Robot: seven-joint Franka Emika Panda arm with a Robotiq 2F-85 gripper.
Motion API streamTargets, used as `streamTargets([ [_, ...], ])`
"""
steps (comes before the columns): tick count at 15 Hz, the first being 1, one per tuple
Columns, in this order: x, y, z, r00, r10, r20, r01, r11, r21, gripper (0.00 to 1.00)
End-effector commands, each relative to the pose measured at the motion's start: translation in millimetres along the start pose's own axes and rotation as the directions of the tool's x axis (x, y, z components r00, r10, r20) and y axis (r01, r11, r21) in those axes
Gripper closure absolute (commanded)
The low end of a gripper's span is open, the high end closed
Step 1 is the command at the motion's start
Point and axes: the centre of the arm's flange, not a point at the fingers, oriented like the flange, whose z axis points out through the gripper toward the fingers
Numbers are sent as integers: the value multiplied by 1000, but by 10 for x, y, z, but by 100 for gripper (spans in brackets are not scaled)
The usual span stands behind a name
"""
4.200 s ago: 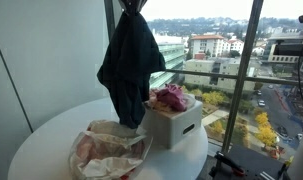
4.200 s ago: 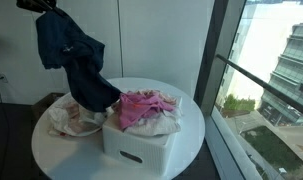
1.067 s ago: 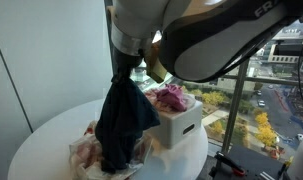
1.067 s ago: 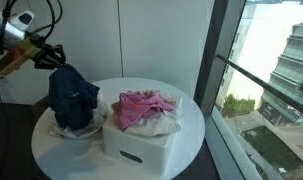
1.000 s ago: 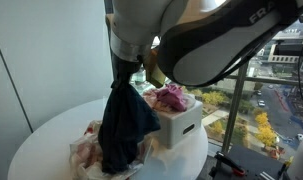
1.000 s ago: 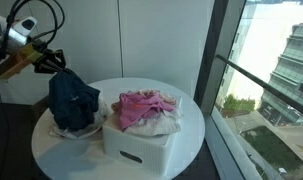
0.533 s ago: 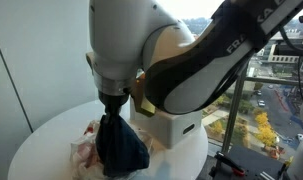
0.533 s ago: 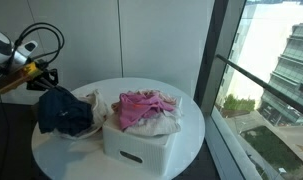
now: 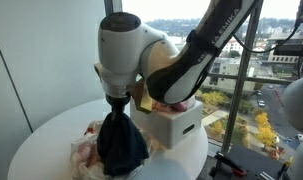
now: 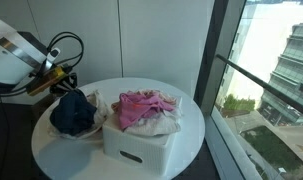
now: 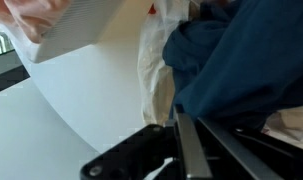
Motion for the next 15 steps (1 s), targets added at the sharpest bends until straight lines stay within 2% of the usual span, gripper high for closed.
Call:
streamTargets([
  [1,83,-286,767,1000,5,19,-6,998,65,98],
  [8,-25,-660,1156,996,-83,37,78,989,129,98],
  [11,-9,-865,1489,989,-136,63,125,982,144,98],
  [14,135,-1081,1916,982,-173,69,160,973,169,98],
  [15,220,-1135,2054,981,-183,70,171,973,154,97],
])
